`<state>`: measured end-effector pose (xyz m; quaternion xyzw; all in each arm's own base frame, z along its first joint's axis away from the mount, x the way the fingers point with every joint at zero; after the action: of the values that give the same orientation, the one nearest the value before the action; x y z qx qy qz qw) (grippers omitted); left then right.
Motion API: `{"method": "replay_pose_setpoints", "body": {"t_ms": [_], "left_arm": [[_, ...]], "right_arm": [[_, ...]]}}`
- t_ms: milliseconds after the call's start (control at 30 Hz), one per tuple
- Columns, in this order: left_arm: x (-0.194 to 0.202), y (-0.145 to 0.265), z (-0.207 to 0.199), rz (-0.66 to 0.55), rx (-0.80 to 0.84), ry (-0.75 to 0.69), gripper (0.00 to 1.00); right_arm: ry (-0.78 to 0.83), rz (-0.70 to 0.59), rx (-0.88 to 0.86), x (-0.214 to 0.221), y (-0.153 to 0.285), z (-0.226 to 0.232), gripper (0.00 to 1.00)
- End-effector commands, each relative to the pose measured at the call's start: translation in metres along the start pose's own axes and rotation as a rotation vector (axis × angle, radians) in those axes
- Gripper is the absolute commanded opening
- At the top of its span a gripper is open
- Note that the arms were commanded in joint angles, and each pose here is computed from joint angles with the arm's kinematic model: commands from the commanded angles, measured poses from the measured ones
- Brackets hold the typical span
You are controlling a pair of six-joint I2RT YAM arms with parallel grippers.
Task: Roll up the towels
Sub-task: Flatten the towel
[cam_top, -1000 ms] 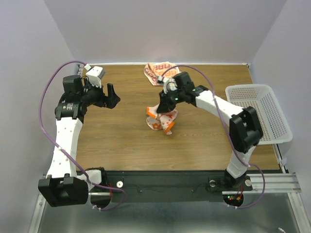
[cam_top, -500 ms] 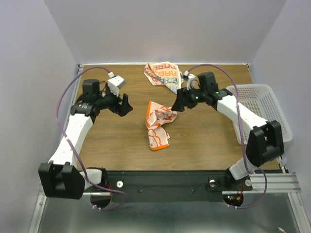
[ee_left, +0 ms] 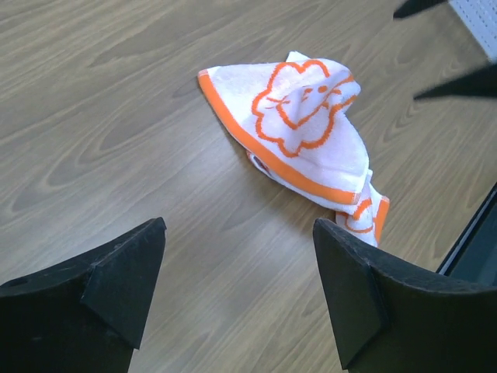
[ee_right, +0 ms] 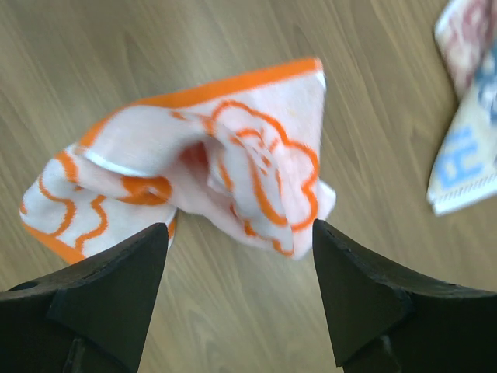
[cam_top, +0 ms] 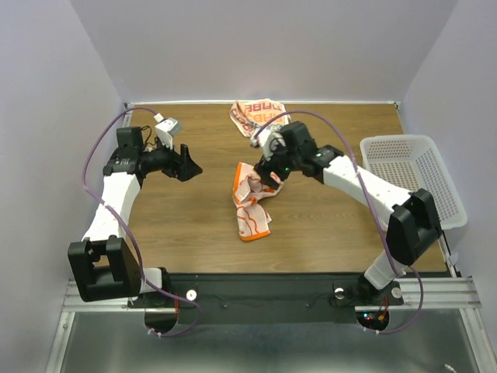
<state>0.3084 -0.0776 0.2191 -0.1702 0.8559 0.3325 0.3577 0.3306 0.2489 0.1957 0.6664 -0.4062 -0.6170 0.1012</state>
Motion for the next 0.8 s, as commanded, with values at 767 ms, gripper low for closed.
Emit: {"method": "replay_pose_setpoints", "body": {"t_ms": [767], "left_arm": [[0.003,0.025,-0.009,-0.072,0.025,-0.023,0.91]], "right_arm": [[0.883,0.116,0.182,-0.068,-0.08,0.039,0.73]]}}
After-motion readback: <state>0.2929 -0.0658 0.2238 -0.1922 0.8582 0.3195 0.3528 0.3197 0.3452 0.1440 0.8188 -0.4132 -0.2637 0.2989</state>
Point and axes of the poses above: each gripper's point midway between its finger pads, its own y axis back along the fingers, its own z axis along the line the jaws close on, x = y × z, the point moved 4 cm from there along y, back along the fingers, and after that the axes turned 15 degrees about y, right-handed, at the moved point
